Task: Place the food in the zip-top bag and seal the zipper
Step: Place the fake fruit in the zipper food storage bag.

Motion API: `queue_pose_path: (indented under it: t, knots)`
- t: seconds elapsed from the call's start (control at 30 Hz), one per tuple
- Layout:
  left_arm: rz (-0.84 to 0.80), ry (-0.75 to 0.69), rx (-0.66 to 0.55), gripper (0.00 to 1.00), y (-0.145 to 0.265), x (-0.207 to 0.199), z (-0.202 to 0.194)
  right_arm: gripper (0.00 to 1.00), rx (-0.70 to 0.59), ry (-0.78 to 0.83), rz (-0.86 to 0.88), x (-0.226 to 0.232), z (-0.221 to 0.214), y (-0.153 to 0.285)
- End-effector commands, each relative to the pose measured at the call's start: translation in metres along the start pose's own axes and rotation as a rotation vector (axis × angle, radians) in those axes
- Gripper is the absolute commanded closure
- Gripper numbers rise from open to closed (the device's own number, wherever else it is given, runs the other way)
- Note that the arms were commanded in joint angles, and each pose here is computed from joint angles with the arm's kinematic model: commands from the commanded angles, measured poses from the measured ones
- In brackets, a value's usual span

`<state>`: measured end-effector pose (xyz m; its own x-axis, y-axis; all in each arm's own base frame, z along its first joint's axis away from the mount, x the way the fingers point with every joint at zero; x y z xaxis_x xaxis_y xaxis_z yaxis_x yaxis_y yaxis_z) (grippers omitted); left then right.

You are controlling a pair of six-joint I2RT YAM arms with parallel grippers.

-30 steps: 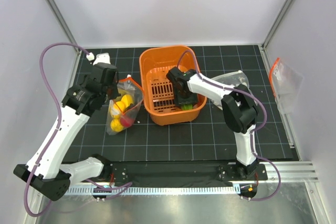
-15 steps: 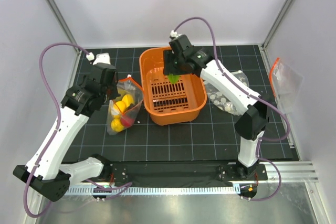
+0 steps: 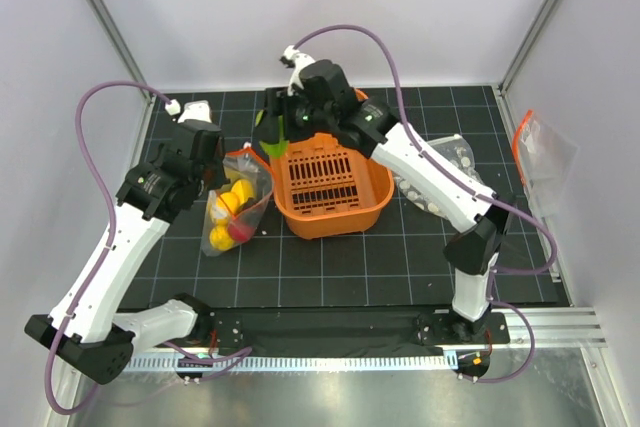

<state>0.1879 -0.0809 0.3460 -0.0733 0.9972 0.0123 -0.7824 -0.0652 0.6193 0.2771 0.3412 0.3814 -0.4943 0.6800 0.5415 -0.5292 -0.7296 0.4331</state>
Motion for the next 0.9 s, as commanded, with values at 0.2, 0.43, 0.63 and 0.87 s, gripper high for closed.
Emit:
queue_pose_path:
  t: [0.2, 0.43, 0.63, 0.87]
  knots:
    - [-0.043, 0.064, -0.088, 1.00, 0.010, -0.005, 0.028, 0.72, 0.067, 0.040, 0.196, 0.052, -0.031, -0.027]
    - [-0.034, 0.083, -0.082, 1.00, 0.014, -0.007, 0.036, 0.70, 0.092, 0.020, 0.173, 0.051, -0.051, -0.032]
    - [-0.043, 0.109, -0.089, 1.00, 0.018, -0.006, 0.037, 0.16, 0.114, 0.013, 0.170, 0.049, -0.058, -0.035]
    - [-0.029, 0.112, -0.079, 1.00, 0.019, -0.004, 0.034, 0.02, 0.012, 0.064, 0.114, 0.051, -0.038, -0.009]
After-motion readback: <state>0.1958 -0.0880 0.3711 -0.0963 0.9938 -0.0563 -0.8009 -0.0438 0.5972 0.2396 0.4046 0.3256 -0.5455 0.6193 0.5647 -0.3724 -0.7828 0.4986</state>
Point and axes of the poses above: each gripper's point midway between its finger pads, its own y axis back along the fingers, its own x axis along the line the jaws close on, z = x × y, the point moved 10 cm from there along y, back along the fingers, and after that the axes turned 5 degrees about -y, right-handed, at the moved point
